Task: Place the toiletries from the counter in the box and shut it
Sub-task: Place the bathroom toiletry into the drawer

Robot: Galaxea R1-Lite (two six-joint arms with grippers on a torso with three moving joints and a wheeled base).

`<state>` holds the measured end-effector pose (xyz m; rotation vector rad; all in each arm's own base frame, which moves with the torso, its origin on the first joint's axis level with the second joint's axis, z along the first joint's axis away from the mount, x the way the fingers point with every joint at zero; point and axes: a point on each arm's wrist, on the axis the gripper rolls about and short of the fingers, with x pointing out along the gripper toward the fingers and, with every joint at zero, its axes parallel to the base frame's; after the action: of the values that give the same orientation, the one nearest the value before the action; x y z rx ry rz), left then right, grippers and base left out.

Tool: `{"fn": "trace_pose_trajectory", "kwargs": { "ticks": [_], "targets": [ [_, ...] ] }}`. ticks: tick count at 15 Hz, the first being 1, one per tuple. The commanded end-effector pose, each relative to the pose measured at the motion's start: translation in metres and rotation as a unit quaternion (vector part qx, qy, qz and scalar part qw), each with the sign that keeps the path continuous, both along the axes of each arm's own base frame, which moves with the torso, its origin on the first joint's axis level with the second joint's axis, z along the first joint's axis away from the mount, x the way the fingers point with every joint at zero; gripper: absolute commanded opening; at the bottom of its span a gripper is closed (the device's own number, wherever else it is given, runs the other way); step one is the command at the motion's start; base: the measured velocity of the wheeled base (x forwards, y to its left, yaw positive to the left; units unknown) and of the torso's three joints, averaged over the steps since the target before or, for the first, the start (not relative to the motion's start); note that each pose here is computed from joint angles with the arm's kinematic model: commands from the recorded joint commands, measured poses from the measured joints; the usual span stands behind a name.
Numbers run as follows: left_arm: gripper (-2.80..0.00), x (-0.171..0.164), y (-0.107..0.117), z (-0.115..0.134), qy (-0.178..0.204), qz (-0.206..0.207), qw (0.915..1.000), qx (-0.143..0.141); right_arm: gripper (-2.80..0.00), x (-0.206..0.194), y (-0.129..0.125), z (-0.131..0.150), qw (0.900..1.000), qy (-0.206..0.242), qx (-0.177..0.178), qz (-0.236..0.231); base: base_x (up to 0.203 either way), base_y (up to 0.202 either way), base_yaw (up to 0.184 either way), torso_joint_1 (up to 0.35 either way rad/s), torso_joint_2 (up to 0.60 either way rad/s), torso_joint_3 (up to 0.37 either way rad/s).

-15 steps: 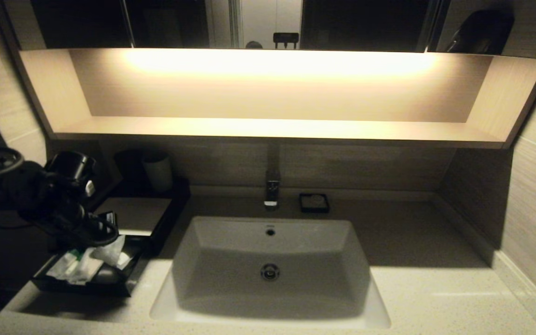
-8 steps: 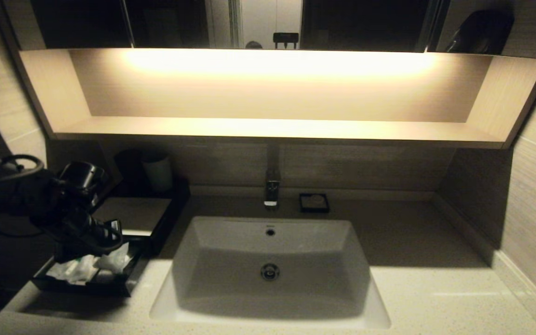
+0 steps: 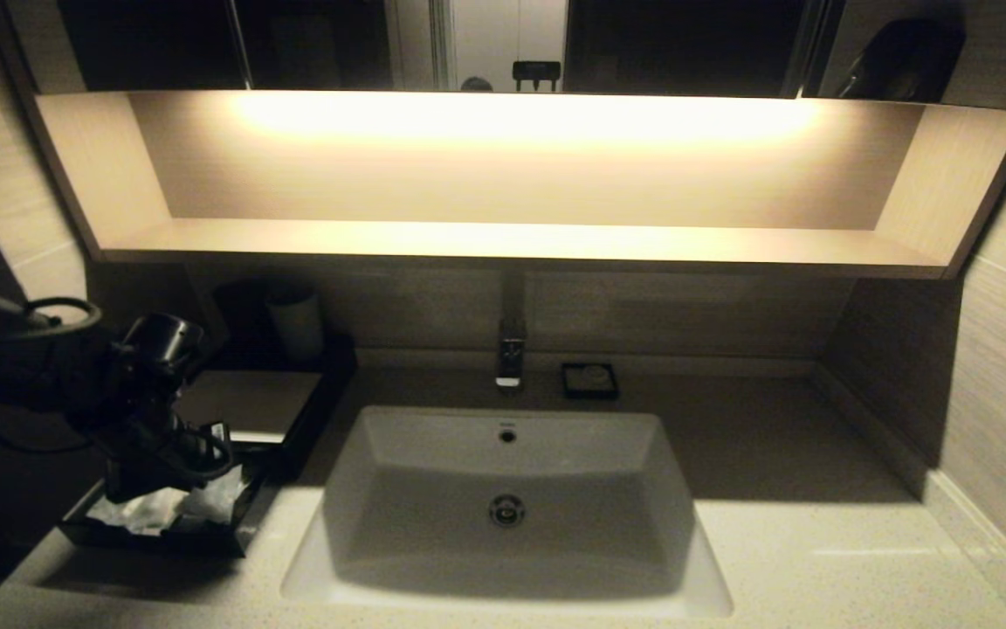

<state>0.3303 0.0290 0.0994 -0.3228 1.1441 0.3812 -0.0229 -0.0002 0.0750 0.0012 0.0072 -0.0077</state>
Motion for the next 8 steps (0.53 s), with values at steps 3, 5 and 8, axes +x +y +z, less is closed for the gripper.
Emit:
{"fn": "trace_pose_trajectory", "kwargs": {
  "ticks": [3,5,8],
  "targets": [
    [-2.8,0.0009,0.0003,-0.0068,0.012,0.002,0.9999,0.0,-2.8,0.0,0.0,-0.0001,1.0,0.0,0.0,0.0,0.0,0.0,0.0,0.0,0.0,0.0],
    [-2.8,0.0008,0.0003,-0.007,0.013,0.003,0.9999,0.0,-2.8,0.0,0.0,-0.0001,1.0,0.0,0.0,0.0,0.0,0.0,0.0,0.0,0.0,0.0],
    [0.0,0.0003,0.0003,-0.005,0.012,0.003,0.9999,0.0,-2.8,0.0,0.0,-0.0001,1.0,0.0,0.0,0.0,0.0,0.0,0.0,0.0,0.0,0.0]
  ]
}}
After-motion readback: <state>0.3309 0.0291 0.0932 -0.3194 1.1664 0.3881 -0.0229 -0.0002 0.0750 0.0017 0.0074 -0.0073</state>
